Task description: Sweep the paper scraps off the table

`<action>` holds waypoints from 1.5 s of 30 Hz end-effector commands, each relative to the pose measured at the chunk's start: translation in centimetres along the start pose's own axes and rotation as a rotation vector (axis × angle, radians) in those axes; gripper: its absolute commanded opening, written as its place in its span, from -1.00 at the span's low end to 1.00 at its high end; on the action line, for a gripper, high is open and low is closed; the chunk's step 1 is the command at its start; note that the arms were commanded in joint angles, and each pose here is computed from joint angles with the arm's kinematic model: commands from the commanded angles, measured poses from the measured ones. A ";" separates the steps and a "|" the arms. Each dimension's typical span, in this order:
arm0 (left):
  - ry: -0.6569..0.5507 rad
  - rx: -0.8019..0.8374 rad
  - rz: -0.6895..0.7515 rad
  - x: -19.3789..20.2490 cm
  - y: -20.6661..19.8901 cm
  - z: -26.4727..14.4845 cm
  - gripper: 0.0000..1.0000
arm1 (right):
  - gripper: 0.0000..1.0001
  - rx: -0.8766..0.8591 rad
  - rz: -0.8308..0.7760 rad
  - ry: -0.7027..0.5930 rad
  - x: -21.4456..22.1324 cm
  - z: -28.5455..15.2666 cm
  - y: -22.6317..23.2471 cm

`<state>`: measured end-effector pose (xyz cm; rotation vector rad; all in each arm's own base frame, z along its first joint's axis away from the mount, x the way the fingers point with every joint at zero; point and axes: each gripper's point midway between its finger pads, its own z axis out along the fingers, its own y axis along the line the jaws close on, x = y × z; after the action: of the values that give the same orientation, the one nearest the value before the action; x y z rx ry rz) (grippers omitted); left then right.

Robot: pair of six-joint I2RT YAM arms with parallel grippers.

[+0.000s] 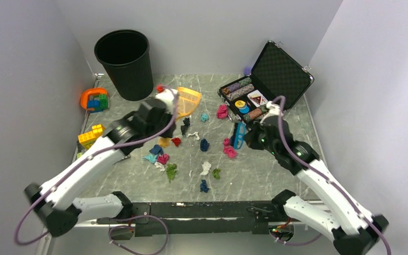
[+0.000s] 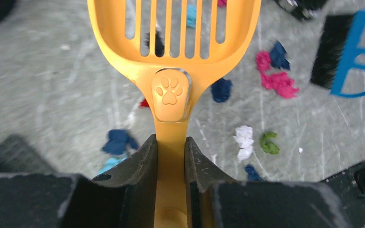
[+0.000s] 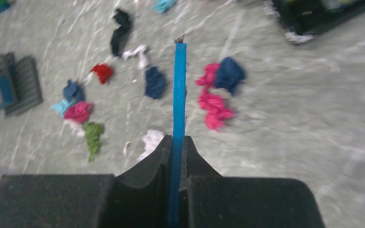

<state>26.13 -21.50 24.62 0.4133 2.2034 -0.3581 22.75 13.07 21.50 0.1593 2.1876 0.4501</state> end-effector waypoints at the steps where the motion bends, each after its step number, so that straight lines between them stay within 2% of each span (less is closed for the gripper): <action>1: -0.129 -0.234 -0.077 -0.5 6.2 -6.7 -1.00 | -1.00 -0.305 -0.005 0.072 0.3 2.2 7.2; 6: -0.266 -0.441 -0.079 -0.6 11.6 -12.1 -1.00 | -1.00 -0.449 0.009 0.103 1.4 4.1 13.0; 11: -0.296 -0.618 -0.079 0.8 15.0 -14.0 -1.00 | -1.00 -0.591 -0.040 0.244 5.4 6.4 21.0; 19: -0.372 -0.676 -0.144 2.7 16.5 -15.0 -1.00 | -1.00 -0.760 -0.058 0.525 12.4 10.2 31.8; 22: -0.385 -0.654 -0.143 3.1 16.4 -14.5 -1.00 | -1.00 -0.728 -0.043 0.593 14.4 12.3 33.0; 27: -0.352 -0.641 -0.131 3.7 16.1 -13.4 -1.00 | -1.00 -0.546 0.010 0.669 17.4 16.2 31.3; 33: -0.317 -0.625 -0.111 3.9 15.6 -12.2 -1.00 | -1.00 -0.194 -0.005 0.665 17.9 18.4 24.2; 40: -0.299 -0.587 -0.096 4.1 15.0 -11.0 -1.00 | -1.00 0.173 -0.103 0.545 12.7 16.5 12.7; 42: -0.298 -0.571 -0.091 4.1 14.8 -10.7 -1.00 | -1.00 0.199 -0.098 0.515 10.7 15.7 10.5; 45: -0.288 -0.560 -0.087 4.3 14.6 -10.3 -1.00 | -1.00 0.110 -0.114 0.470 8.2 14.3 10.3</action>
<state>21.77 -2.71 25.35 -0.0460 1.9561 0.1961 28.24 34.84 9.73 0.0258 2.7087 0.5163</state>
